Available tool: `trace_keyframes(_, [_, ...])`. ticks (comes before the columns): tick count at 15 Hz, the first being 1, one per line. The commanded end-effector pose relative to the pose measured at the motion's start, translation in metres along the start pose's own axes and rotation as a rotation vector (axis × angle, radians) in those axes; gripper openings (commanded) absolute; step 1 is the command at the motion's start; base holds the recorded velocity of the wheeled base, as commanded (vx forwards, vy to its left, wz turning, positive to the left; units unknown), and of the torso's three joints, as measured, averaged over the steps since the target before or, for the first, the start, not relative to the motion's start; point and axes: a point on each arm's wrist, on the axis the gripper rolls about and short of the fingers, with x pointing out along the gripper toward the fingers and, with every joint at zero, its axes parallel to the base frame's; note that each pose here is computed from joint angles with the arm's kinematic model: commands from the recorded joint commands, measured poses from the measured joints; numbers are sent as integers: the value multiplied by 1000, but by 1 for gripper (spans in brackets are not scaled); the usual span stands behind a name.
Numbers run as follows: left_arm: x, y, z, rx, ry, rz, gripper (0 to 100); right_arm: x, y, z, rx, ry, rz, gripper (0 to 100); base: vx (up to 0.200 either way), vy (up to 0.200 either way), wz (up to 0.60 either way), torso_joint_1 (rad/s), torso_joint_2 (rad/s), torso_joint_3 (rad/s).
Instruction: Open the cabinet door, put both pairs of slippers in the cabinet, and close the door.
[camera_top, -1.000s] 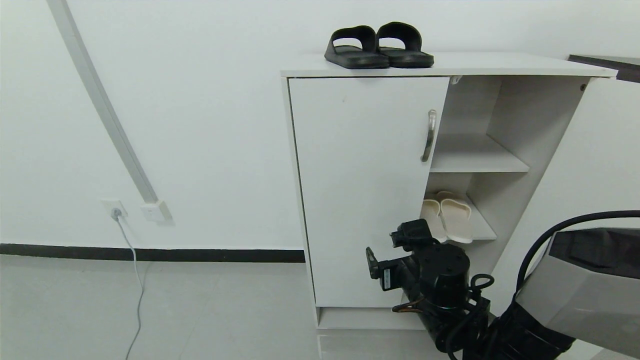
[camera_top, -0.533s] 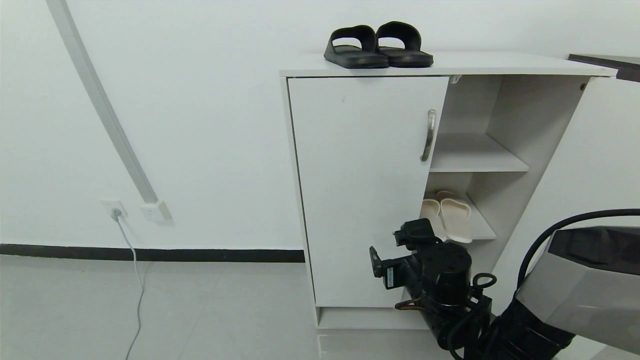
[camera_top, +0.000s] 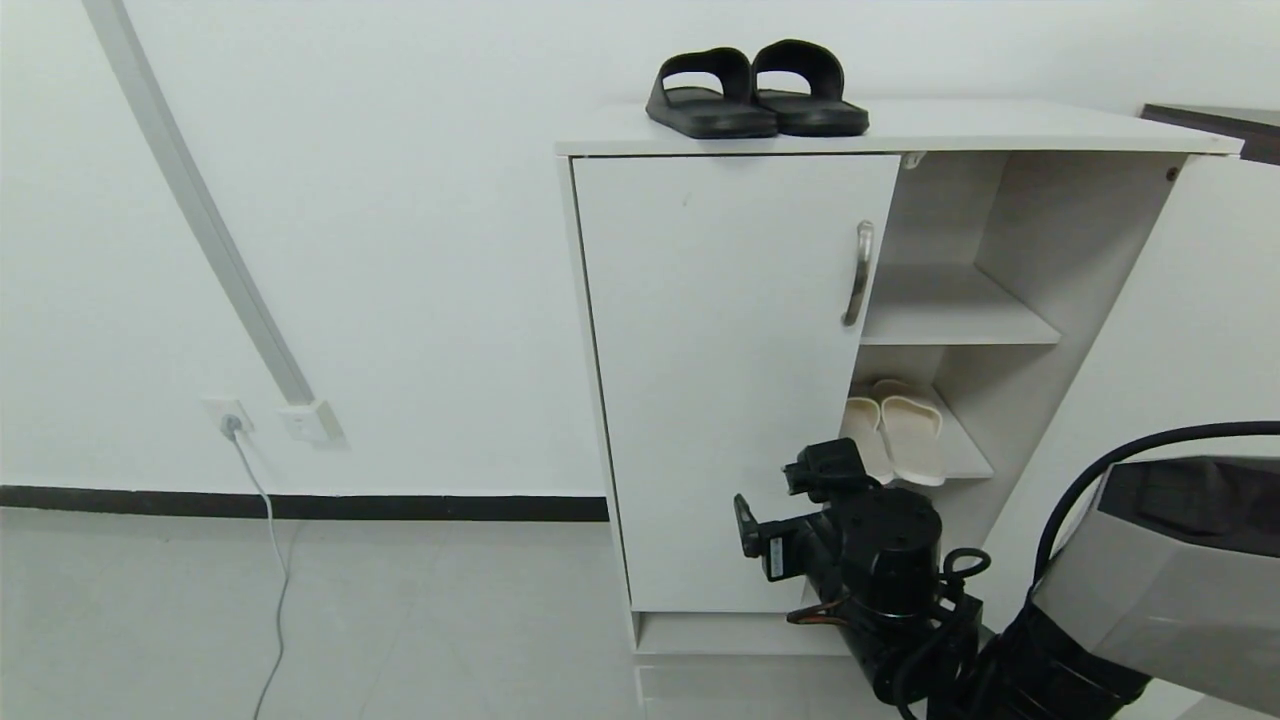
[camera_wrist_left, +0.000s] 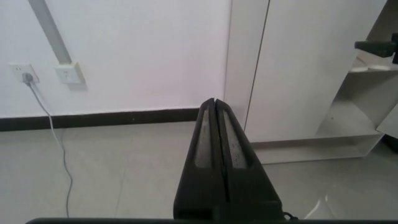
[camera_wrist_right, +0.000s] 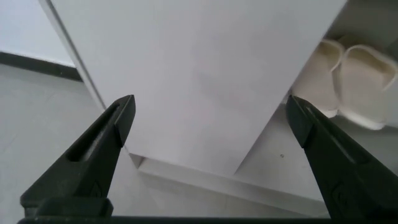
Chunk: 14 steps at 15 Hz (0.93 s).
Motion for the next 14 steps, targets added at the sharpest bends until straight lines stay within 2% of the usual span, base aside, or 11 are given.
trace_keyframes(1, [0, 0, 1, 0, -4, 0, 0, 0, 0, -1, -1, 2, -1, 100, 0, 0, 0, 46, -320, -354])
trace_keyframes(6, [0, 0, 0, 0, -4, 0, 0, 1, 0, -1, 0, 0, -1, 100, 0, 0, 0, 65, -479, -358])
trace_keyframes(14, [0, 0, 0, 0, -4, 0, 0, 0, 1, -1, 0, 0, 1, 100, 0, 0, 0, 138, -468, -328])
